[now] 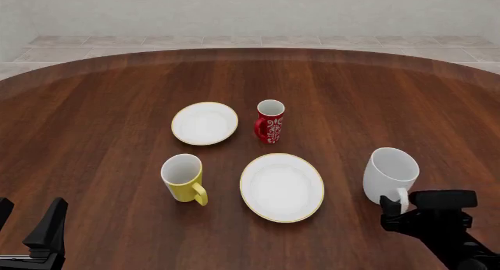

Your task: Put the white mug on the left plate.

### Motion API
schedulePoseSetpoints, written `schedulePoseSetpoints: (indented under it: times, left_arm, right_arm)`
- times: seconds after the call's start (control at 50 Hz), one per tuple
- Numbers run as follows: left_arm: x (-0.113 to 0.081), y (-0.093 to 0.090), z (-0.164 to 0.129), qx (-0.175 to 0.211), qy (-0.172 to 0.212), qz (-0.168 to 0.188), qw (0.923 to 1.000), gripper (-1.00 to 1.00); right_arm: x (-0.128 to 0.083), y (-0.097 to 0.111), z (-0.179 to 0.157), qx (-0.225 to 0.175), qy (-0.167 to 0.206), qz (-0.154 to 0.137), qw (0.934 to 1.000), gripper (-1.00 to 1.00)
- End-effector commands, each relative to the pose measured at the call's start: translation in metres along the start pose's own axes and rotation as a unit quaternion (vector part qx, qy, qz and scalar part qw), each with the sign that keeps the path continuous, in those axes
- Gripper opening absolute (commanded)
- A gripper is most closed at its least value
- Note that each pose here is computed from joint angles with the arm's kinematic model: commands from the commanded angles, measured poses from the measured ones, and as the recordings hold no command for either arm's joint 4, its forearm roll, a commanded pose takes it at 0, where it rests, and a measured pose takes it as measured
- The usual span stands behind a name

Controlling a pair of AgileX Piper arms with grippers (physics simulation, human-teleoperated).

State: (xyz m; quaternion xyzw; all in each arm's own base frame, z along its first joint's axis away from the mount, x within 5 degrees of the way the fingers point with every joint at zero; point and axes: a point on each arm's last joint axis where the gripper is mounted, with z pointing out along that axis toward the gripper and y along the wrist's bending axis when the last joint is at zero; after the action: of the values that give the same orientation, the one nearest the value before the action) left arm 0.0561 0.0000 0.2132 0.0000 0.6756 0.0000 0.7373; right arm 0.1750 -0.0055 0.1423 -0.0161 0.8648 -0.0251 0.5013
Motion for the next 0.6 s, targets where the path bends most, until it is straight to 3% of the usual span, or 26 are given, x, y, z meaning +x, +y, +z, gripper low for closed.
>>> schedulePoseSetpoints:
  times: [0.02, 0.5, 0.52, 0.6]
  left_arm:
    - [0.0, 0.0, 0.0, 0.0, 0.0, 0.0, 1.0, 1.0]
    - [0.0, 0.0, 0.0, 0.0, 0.0, 0.0, 1.0, 1.0]
    - [0.0, 0.0, 0.0, 0.0, 0.0, 0.0, 1.0, 1.0]
    - [0.0, 0.0, 0.0, 0.0, 0.0, 0.0, 1.0, 1.0]
  right_arm:
    - [0.0019, 0.0003, 0.0027, -0.001, 0.002, 0.0, 1.0, 1.0]
    - [0.004, 0.0006, 0.0057, -0.001, 0.003, 0.002, 1.0, 1.0]
    - [0.0039, -0.0054, 0.0031, 0.014, -0.001, 0.003, 0.9999, -1.0]
    - [0.0024, -0.0045, 0.0031, 0.012, -0.001, 0.004, 0.9999, -1.0]
